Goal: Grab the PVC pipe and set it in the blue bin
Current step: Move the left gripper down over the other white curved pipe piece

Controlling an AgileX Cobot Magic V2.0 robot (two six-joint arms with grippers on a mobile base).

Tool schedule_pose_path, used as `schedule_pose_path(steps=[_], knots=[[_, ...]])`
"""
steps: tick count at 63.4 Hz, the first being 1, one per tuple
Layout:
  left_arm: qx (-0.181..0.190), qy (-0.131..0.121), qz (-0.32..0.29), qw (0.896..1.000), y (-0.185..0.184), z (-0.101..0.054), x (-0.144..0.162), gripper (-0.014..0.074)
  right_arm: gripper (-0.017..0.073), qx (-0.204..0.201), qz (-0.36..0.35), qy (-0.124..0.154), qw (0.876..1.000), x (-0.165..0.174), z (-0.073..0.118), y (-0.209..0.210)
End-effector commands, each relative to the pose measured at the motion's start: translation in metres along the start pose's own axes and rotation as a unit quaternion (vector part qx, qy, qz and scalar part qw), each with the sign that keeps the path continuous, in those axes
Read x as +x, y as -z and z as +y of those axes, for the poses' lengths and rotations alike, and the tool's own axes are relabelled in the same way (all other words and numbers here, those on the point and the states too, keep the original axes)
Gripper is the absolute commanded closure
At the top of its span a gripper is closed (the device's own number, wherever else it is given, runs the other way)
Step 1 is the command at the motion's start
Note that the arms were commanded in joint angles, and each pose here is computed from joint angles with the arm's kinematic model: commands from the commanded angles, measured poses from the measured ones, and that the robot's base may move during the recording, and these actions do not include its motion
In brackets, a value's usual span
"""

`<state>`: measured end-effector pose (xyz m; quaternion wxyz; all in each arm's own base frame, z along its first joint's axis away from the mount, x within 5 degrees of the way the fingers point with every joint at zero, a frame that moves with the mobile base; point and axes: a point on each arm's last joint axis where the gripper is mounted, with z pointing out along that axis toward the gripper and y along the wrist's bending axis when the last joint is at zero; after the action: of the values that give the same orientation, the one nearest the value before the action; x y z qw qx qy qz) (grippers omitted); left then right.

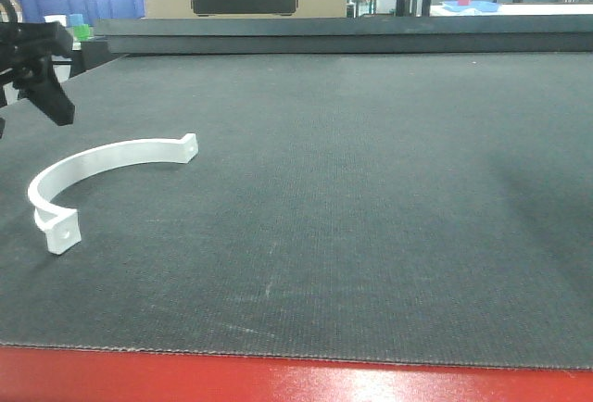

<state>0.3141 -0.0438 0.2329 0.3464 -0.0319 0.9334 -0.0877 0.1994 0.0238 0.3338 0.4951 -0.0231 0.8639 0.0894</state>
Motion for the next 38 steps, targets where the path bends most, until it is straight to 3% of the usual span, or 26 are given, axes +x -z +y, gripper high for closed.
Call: schedule_pose_path(steps=[1,25,38], knots=[[0.005,0.008,-0.004,1.0,0.002,-0.002,-0.002,0.0232,0.0728,0.001,-0.02,0.006,1.0,-0.006,0.001,0.004],[0.004,-0.002,0.048,0.999,0.002,-0.003,0.007,0.0232,0.0728,0.003,-0.031,0.006,0.999,-0.008,0.0,0.004],[0.023,-0.079,0.033,0.996,0.001,-0.024,0.009,0.0232,0.0728,0.003,-0.031,0.006,0.999,-0.008,0.0,0.004]])
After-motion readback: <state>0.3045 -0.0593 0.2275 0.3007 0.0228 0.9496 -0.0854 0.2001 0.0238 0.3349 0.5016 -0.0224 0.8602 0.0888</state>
